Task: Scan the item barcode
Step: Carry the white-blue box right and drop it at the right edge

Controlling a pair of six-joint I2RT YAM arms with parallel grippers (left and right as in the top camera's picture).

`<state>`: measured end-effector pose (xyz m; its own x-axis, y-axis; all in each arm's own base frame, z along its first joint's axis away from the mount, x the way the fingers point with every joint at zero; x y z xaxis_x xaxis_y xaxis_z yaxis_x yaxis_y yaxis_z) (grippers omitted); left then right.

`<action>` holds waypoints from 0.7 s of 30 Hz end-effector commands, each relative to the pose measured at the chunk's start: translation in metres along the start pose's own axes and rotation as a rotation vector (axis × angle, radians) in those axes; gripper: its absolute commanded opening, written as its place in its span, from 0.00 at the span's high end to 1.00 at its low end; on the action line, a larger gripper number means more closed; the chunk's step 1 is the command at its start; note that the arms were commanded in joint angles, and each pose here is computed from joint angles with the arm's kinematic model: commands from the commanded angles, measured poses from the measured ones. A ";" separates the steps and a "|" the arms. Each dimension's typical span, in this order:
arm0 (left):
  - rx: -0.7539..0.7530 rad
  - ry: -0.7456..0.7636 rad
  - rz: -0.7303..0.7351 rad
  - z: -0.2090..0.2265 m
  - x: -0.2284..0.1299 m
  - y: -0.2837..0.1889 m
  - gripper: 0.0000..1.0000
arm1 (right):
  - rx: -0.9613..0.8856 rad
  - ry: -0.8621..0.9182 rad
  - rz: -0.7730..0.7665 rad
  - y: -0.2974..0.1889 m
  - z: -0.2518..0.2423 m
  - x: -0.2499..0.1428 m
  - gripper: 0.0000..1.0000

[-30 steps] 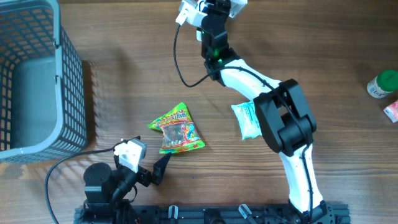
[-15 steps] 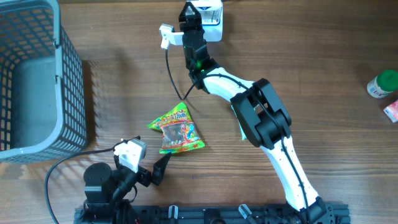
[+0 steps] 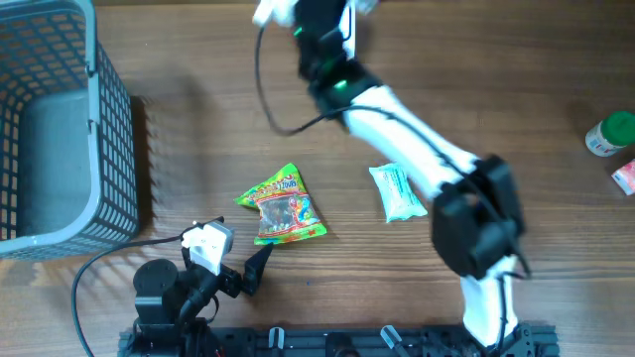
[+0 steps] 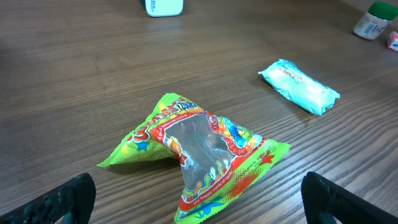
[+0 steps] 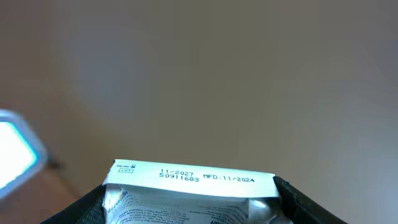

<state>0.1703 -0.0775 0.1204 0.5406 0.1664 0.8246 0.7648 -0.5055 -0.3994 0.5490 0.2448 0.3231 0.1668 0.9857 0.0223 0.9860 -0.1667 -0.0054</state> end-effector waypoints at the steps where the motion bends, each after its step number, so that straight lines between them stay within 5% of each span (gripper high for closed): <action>1: -0.005 0.001 -0.003 -0.001 0.000 0.000 0.00 | -0.018 0.171 0.416 0.027 -0.001 -0.114 0.37; 5: -0.005 0.002 -0.004 -0.001 0.000 0.000 0.00 | 0.203 0.223 0.658 0.045 0.074 -0.228 0.35; 14: -0.005 0.002 -0.004 -0.001 0.000 0.000 0.00 | 0.435 0.829 0.915 0.043 0.188 -0.466 0.34; 18: -0.005 0.002 -0.003 -0.001 0.000 0.000 0.00 | 0.418 1.003 1.005 0.036 0.227 -0.520 0.16; 21: -0.005 0.001 -0.004 -0.001 0.000 0.000 0.00 | 0.441 1.186 0.902 0.047 0.201 -0.506 0.01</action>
<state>0.1703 -0.0775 0.1204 0.5410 0.1664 0.8244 0.7647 -0.5055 -0.3997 0.4892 -0.2777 0.0890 0.8754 -0.0002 0.4833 0.3966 -0.5713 -0.7185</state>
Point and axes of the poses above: each gripper's point midway between its finger pads, its own y axis out along the fingers, its own z axis along the line the jaws close on, x = y × z, the point moved 2 cm from there along -y, back along the fingers, and after that the axes turned 15 degrees about -y, right-handed, at the moved point
